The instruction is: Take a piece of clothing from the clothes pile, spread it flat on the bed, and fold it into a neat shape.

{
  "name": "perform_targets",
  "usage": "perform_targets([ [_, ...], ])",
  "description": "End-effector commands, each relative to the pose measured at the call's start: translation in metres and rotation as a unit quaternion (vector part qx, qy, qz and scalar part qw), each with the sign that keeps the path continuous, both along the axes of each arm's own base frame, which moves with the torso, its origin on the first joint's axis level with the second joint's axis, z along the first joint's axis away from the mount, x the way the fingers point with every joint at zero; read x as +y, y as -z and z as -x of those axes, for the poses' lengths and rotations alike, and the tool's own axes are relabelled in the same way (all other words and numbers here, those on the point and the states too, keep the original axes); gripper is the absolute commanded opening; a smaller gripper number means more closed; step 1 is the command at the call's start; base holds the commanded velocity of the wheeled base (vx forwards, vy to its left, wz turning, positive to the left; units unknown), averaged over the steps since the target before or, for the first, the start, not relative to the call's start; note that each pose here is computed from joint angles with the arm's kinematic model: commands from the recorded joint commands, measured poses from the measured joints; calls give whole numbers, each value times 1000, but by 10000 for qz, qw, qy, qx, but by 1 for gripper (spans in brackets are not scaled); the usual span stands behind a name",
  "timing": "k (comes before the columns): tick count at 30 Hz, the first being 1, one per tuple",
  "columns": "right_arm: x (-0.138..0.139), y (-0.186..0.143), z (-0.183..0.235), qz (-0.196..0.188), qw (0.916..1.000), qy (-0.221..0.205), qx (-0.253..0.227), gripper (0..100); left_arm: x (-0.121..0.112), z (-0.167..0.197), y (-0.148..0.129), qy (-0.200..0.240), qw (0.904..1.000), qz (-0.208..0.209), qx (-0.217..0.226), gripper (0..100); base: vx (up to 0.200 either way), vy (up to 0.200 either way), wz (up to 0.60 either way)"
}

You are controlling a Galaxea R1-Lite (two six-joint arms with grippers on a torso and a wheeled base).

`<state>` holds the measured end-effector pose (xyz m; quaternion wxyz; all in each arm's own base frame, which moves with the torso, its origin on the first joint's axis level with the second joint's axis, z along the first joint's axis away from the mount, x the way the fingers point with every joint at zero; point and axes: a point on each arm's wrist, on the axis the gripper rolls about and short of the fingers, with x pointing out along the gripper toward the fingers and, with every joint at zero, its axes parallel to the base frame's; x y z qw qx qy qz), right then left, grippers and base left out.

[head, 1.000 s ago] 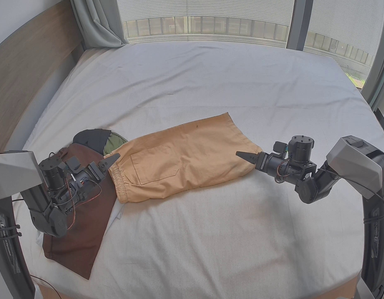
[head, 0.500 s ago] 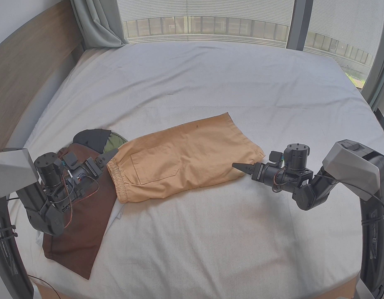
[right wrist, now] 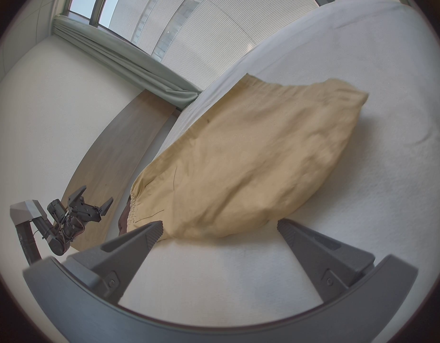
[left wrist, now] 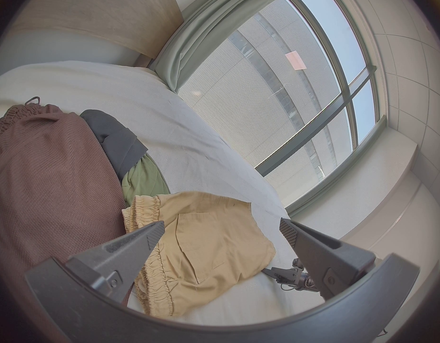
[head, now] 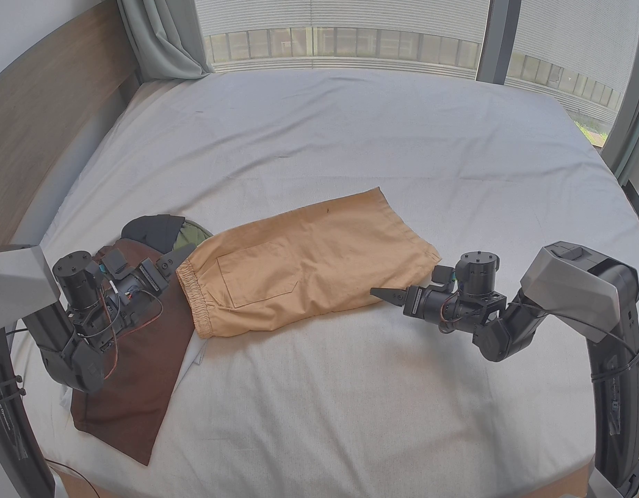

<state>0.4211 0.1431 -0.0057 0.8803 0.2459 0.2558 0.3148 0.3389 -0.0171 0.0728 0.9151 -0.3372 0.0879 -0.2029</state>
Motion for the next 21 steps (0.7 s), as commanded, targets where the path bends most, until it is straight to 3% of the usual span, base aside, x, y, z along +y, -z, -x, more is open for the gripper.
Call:
perform_targets([
  [1,7,11,0,16,9999,-64,85,100,0,1,0,7,10000,-5,4,100,0,0,0],
  [13,22,18,-17,23,9997,164,-163,100,-1,1,0,14,10000,-5,-4,100,0,0,0],
  [21,36,8,-22,-271,9993,161,-195,100,-1,1,-1,22,10000,-5,-12,100,0,0,0],
])
